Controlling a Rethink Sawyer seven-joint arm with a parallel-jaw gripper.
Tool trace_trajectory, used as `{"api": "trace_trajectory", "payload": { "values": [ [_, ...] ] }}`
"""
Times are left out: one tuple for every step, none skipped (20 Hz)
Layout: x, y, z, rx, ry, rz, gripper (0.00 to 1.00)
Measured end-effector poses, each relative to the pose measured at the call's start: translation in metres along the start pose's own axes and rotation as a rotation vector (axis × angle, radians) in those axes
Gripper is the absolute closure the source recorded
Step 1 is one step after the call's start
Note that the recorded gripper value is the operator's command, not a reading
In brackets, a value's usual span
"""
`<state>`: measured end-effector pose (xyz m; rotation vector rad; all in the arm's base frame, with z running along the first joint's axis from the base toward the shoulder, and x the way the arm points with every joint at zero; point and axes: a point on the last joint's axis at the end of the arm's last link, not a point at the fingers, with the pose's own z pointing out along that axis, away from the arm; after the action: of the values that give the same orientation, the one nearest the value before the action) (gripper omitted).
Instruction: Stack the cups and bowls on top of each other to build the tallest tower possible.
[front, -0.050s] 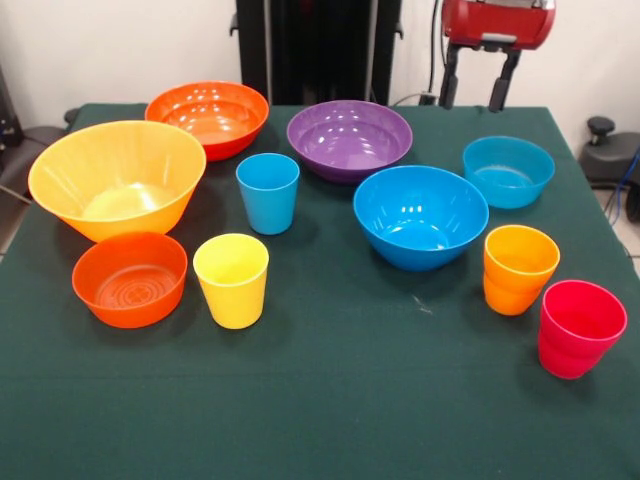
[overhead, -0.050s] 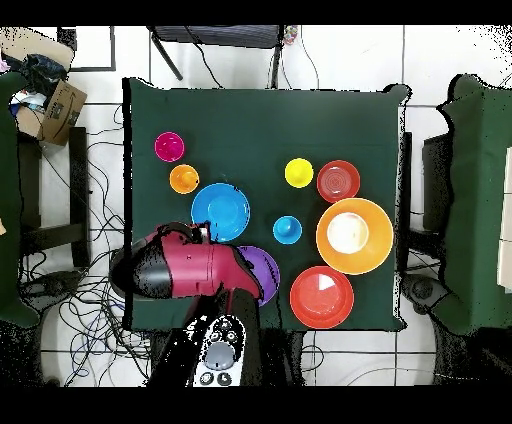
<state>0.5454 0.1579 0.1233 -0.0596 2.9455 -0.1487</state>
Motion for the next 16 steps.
{"api": "trace_trajectory", "payload": {
  "values": [
    [0.000,-0.001,0.000,0.002,0.000,0.001,0.00],
    [0.000,-0.002,0.000,0.003,0.001,0.002,0.00],
    [0.001,-0.003,0.001,0.006,0.002,0.003,0.00],
    [0.001,-0.004,0.001,0.007,0.003,0.004,0.00],
    [0.001,-0.004,0.002,0.008,0.004,0.004,0.00],
    [0.002,-0.006,0.004,0.012,0.007,0.005,0.00],
    [0.004,-0.008,0.007,0.016,0.015,0.007,0.00],
    [0.005,-0.009,0.009,0.019,0.019,0.008,0.00],
    [0.006,-0.010,0.010,0.020,0.022,0.009,0.00],
    [0.007,-0.010,0.011,0.022,0.025,0.009,0.00],
    [0.008,-0.011,0.013,0.023,0.029,0.010,0.00],
    [0.009,-0.011,0.014,0.025,0.032,0.010,0.00],
    [0.010,-0.012,0.015,0.026,0.035,0.010,0.00],
    [0.011,-0.012,0.016,0.026,0.037,0.010,0.00],
    [0.012,-0.012,0.017,0.027,0.040,0.010,0.00],
    [0.012,-0.012,0.018,0.027,0.041,0.010,0.00]
  ]
}}
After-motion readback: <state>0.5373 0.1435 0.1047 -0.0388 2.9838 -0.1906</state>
